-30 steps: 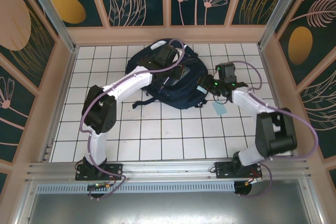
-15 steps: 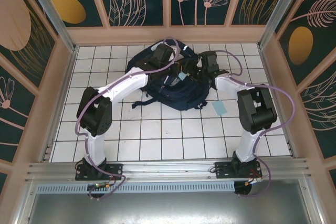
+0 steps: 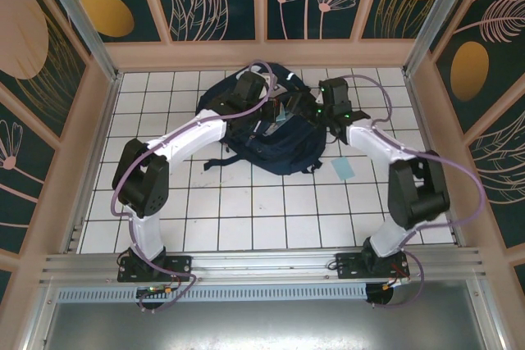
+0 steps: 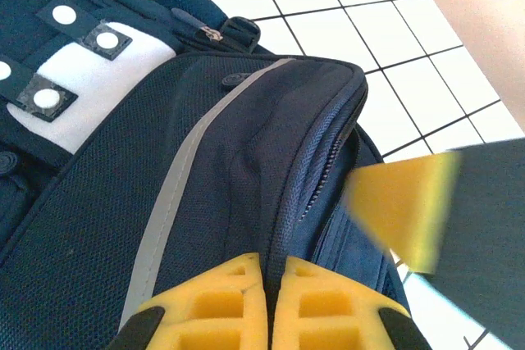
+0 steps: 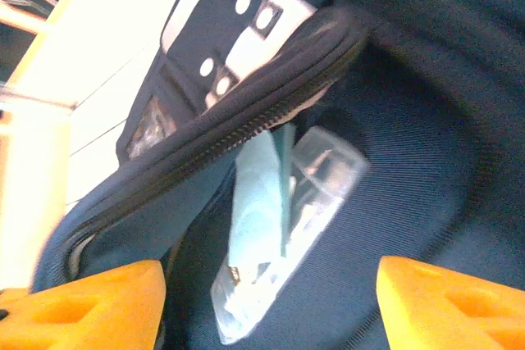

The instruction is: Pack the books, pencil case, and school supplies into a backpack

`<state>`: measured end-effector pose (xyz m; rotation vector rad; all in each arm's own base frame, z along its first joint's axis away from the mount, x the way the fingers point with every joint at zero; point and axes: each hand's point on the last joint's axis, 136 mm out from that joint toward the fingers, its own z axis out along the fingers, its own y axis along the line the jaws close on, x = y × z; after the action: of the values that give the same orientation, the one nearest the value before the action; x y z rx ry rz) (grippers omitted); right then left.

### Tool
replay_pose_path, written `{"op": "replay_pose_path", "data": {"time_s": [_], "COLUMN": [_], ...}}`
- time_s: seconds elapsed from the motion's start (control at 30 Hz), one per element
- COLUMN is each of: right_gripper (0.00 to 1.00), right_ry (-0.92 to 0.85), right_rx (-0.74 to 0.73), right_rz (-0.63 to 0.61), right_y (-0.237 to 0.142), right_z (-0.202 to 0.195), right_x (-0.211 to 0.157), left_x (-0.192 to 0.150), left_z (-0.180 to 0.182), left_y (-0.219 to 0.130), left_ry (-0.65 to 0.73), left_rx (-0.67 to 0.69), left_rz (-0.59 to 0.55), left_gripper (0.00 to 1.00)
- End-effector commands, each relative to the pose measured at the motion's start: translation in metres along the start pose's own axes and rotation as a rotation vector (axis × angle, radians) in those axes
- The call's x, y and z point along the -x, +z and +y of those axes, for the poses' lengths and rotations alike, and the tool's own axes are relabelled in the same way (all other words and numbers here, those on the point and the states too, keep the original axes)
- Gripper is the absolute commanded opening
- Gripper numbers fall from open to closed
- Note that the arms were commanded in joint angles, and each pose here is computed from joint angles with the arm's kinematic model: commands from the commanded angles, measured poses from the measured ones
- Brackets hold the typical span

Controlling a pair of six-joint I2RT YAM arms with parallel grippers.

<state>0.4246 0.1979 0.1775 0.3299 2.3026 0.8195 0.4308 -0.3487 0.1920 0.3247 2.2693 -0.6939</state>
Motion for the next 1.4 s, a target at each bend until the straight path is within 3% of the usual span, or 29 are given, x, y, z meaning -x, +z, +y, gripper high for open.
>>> {"op": "replay_pose_path", "data": {"time_s": [0.0,0.17,0.37,0.53,0.8,1.0,1.13,1.37], "right_gripper": [0.73,0.77,0.84,0.88,0.86,0.85,0.81,0.61], "right_ry": [-0.103,-0.075,0.005,0.019,-0.041,-0.073,-0.096,-0.104], "right_rx": [-0.276,-0.495,-0.546,-0.603,-0.662,-0.740,-0.741,-0.728], "right_rz": [-0.005,0.041,0.108,0.131,0.258,0.280,0.321,0.339], "right_y": [-0.035,-0.071,-0.081,-0.085,-0.073,-0.071,-0.061,-0.048], "right_z": [-0.057,-0.122,-0.173,-0.197,-0.210,-0.225,-0.230,-0.234], "right_x": [-0.013,-0.046,-0.079,-0.083,-0.104,-0.108,-0.112,-0.115], "left_x": [0.045,0.041,0.039,0.040,0.040,0.043,0.043,0.042], "left_z": [-0.023,-0.021,-0.019,-0.017,-0.015,-0.016,-0.016,-0.013], "left_y": [-0.025,-0.021,-0.022,-0.026,-0.026,-0.031,-0.032,-0.035], "left_ry": [-0.008,-0.008,-0.002,0.001,0.001,0.007,0.007,0.005], "left_rx": [-0.087,-0.089,-0.083,-0.074,-0.074,-0.072,-0.074,-0.063], "left_rz": [-0.148,-0.137,-0.135,-0.140,-0.140,-0.153,-0.159,-0.162], "left_gripper": [0.00,0.00,0.00,0.00,0.00,0.00,0.00,0.00]}}
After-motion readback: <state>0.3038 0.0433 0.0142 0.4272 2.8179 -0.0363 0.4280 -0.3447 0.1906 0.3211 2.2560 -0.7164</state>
